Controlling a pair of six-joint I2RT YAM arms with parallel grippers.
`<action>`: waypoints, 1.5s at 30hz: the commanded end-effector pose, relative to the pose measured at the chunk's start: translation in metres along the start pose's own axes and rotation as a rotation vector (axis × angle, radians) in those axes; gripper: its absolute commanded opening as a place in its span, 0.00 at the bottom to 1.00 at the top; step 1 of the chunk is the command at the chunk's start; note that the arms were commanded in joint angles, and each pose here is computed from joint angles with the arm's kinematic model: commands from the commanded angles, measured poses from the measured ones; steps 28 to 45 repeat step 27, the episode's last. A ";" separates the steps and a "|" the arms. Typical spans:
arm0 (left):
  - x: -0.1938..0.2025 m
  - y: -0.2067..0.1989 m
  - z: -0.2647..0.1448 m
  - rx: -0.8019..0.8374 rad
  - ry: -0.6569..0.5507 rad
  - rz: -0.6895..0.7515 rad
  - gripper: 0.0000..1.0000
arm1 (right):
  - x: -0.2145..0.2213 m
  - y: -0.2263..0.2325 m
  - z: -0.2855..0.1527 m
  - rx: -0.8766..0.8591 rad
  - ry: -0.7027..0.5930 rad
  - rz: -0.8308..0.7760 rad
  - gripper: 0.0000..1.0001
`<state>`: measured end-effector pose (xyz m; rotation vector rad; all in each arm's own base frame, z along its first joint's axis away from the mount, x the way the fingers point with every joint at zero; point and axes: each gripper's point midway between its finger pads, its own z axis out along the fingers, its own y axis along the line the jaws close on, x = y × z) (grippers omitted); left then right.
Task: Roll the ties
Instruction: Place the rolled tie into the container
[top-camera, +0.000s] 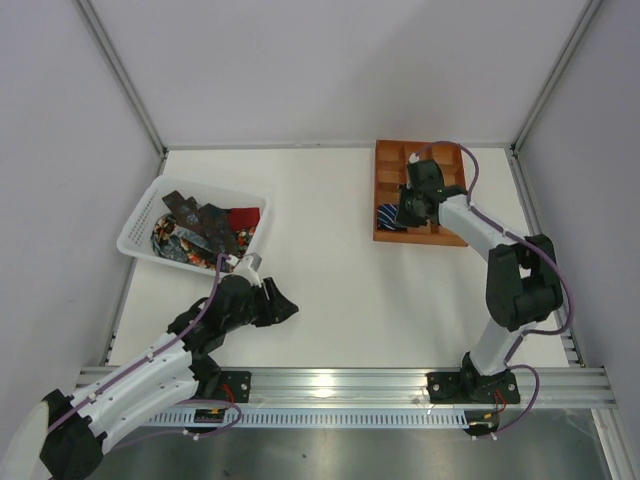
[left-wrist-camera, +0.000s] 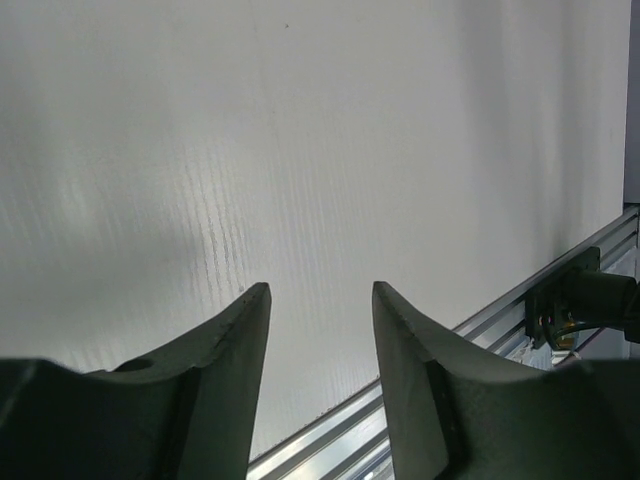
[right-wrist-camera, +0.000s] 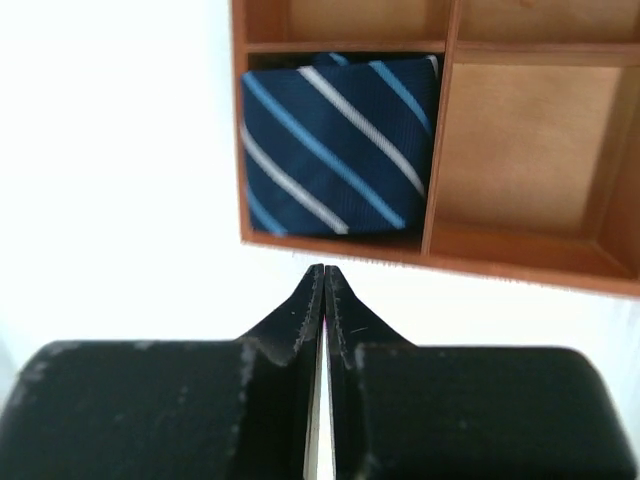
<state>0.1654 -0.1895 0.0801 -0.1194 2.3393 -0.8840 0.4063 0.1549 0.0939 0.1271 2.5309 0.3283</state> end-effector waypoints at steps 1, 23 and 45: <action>-0.010 -0.015 -0.006 0.054 -0.014 0.031 0.53 | -0.006 0.005 -0.037 -0.032 -0.044 -0.021 0.06; -0.006 -0.056 -0.019 0.372 -0.072 -0.129 0.90 | 0.139 0.024 -0.128 -0.479 -0.211 0.306 1.00; -0.006 -0.057 -0.022 0.403 -0.092 -0.135 0.92 | 0.147 0.028 -0.144 -0.608 -0.306 0.307 1.00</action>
